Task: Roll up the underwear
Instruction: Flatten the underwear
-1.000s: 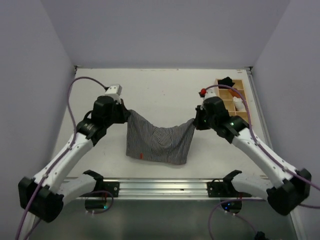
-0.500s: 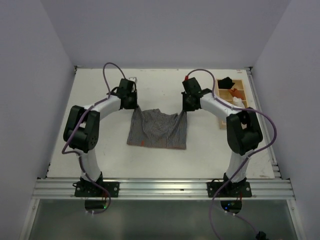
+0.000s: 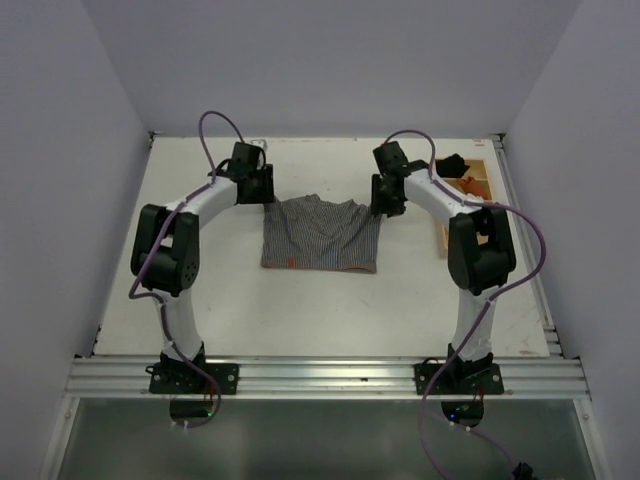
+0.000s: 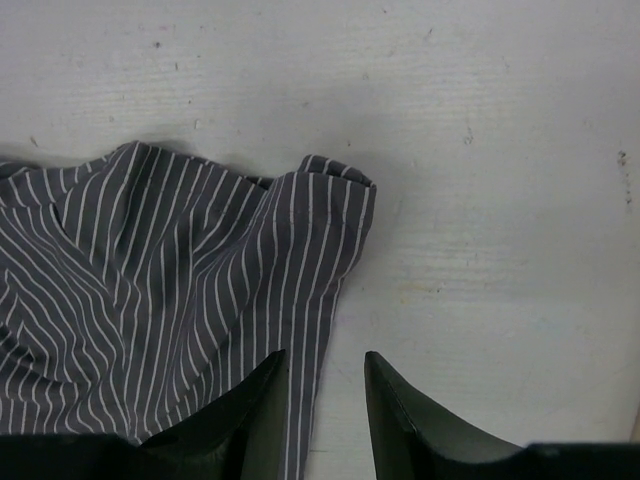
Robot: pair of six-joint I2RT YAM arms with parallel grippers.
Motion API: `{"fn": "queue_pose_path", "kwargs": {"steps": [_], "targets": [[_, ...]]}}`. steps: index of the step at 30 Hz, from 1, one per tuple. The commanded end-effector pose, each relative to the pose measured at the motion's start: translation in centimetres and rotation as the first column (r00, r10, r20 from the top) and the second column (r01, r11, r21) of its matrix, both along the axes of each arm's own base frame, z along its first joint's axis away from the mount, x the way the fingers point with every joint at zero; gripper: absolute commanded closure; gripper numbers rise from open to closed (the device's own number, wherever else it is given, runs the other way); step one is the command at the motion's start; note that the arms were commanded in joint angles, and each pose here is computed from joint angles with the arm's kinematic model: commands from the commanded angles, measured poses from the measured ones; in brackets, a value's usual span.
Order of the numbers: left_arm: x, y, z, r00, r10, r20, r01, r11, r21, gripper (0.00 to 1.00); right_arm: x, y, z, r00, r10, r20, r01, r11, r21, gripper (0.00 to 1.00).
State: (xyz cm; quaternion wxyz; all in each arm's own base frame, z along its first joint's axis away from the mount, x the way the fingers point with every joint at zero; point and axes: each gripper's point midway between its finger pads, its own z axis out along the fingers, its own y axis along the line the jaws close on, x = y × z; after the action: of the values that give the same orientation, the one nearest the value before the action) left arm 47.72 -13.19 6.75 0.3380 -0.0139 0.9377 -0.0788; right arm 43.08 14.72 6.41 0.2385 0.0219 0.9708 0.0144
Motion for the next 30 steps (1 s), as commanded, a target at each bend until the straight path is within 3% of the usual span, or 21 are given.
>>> {"fn": "queue_pose_path", "kwargs": {"steps": [1, 7, 13, 15, 19, 20, 26, 30], "targets": [[-1.6, 1.0, 3.6, 1.000, 0.018, 0.023, -0.018, 1.000, 0.001, 0.42, -2.4, 1.0, 2.1, 0.997, 0.056, -0.051, -0.052, 0.996, 0.068, 0.59], [-9.7, 0.6, -0.7, 0.990, -0.012, -0.140, 0.002, 0.997, -0.071, 0.43, -7.2, 1.6, -1.3, 0.987, 0.075, -0.142, -0.051, 0.986, 0.162, 0.61], [-14.3, 1.6, -4.6, 0.965, 0.011, -0.261, -0.025, 0.998, -0.050, 0.45, -11.2, 4.7, -3.9, 0.975, 0.134, -0.178, -0.102, 0.979, 0.179, 0.62], [-14.6, 2.3, -5.1, 0.959, 0.040, -0.281, -0.044, 0.999, -0.010, 0.46, -12.6, 5.9, -4.2, 0.971, 0.145, -0.188, -0.110, 0.976, 0.189, 0.62], [-13.6, 7.4, -3.9, 0.955, 0.210, -0.209, -0.160, 0.959, 0.233, 0.45, -15.0, 6.6, -4.1, 0.974, 0.113, -0.194, -0.079, 0.982, 0.174, 0.63], [-13.2, 8.0, -3.5, 0.953, 0.228, -0.199, -0.175, 0.952, 0.250, 0.44, -16.2, 6.3, -4.4, 0.971, 0.104, -0.214, -0.070, 0.984, 0.161, 0.64], [-9.3, 11.4, 1.5, 0.935, 0.343, -0.095, -0.315, 0.921, 0.227, 0.42, -20.6, 9.9, -1.8, 0.970, 0.158, -0.186, -0.108, 0.961, 0.253, 0.64], [-9.2, 7.3, 3.7, 0.979, 0.186, -0.085, -0.180, 0.981, 0.078, 0.42, -20.2, 9.2, 0.7, 0.982, 0.103, -0.161, -0.063, 0.970, 0.237, 0.62]]}}
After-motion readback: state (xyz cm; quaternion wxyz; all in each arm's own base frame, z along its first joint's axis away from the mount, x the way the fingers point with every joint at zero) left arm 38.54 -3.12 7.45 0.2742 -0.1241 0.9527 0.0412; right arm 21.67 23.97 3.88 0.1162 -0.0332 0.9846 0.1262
